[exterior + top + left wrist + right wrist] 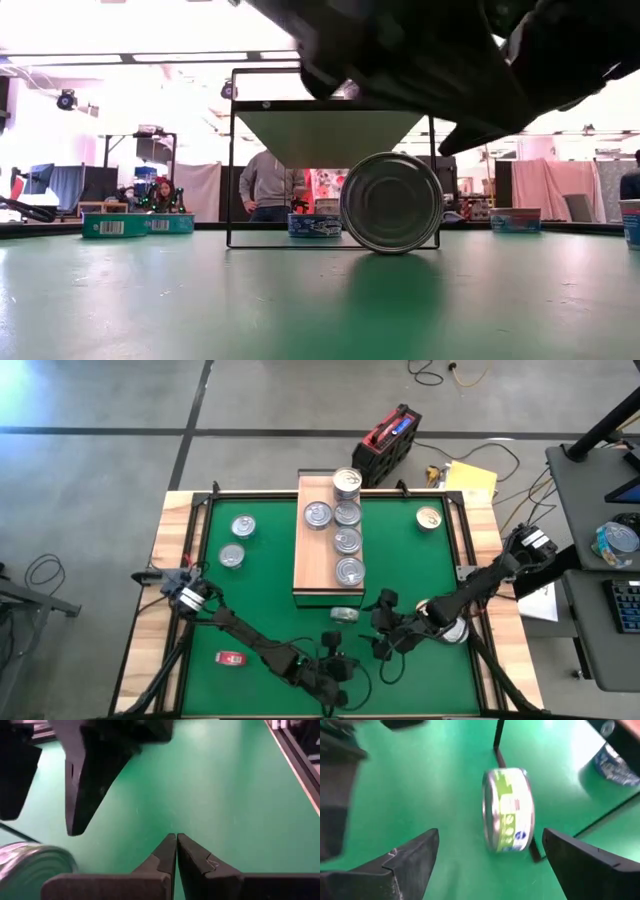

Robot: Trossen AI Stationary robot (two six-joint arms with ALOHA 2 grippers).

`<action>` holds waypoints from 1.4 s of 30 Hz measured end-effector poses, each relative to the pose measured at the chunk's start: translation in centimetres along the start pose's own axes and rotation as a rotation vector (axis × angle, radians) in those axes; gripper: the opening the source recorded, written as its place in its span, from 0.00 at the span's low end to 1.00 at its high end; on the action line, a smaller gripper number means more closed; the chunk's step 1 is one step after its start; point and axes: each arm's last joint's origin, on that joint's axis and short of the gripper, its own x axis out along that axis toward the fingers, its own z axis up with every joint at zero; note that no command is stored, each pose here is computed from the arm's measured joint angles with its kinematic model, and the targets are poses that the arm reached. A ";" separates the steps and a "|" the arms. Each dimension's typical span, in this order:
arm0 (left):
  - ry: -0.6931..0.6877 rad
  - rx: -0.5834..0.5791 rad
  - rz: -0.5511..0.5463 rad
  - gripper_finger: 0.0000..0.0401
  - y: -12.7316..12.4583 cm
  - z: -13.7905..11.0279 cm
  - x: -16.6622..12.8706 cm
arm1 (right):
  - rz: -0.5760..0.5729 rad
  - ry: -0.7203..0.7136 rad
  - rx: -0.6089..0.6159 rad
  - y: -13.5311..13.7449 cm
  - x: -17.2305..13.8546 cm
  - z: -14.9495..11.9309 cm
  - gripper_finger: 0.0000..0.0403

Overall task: Stack canned seafood by type on shelf
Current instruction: Stack the top green tuna can on top of the green tuna can on the shelf

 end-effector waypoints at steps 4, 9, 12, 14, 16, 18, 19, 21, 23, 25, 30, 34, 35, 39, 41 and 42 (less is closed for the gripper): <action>0.022 0.030 0.000 0.00 -0.2 0.5 -1.8 | 0.003 -0.056 -0.035 0.5 0.6 0.2 0.85; 0.050 0.024 0.038 0.00 -0.2 0.7 -3.5 | -0.051 -0.110 -0.097 0.9 1.5 0.5 0.85; 0.073 0.036 0.071 0.00 -0.2 0.5 -4.3 | -0.087 -0.114 -0.125 1.1 2.1 0.8 0.85; 0.072 0.033 0.096 0.00 -0.1 0.8 -5.0 | -0.098 -0.103 -0.134 1.1 2.7 1.0 0.84; 0.070 0.037 0.119 0.00 0.0 0.9 -5.7 | -0.108 -0.089 -0.140 1.2 3.1 1.3 0.83; 0.077 0.048 0.136 0.00 0.0 0.8 -6.0 | -0.129 -0.059 -0.154 1.3 3.5 1.5 0.82; 0.083 0.055 0.142 0.00 0.0 0.7 -6.1 | -0.139 -0.034 -0.162 1.3 3.7 1.6 0.82; 0.080 0.054 0.148 0.00 -0.1 0.7 -6.4 | -0.166 0.023 -0.168 1.4 4.0 1.5 0.81; 0.075 0.057 0.156 0.00 -0.1 0.7 -6.6 | -0.188 0.064 -0.164 1.5 4.2 1.6 0.80; 0.077 0.062 0.160 0.00 -0.1 0.7 -6.6 | -0.209 0.098 -0.174 1.6 4.4 1.7 0.79; 0.084 0.071 0.167 0.00 0.0 0.6 -6.6 | -0.212 0.120 -0.190 2.1 5.1 1.7 0.76; 0.089 0.076 0.169 0.00 0.0 0.5 -6.6 | -0.202 0.122 -0.193 2.3 5.1 1.9 0.70; 0.090 0.076 0.169 0.00 0.0 0.5 -6.7 | -0.201 0.120 -0.192 2.3 5.1 1.9 0.68; 0.097 0.081 0.171 0.00 -0.1 0.4 -6.7 | -0.197 0.112 -0.186 2.2 4.8 2.2 0.54; 0.100 0.084 0.172 0.00 0.0 0.3 -6.7 | -0.198 0.115 -0.188 2.1 4.7 2.1 0.47; 0.100 0.084 0.172 0.00 0.0 0.3 -6.7 | -0.198 0.115 -0.188 2.1 4.7 2.1 0.43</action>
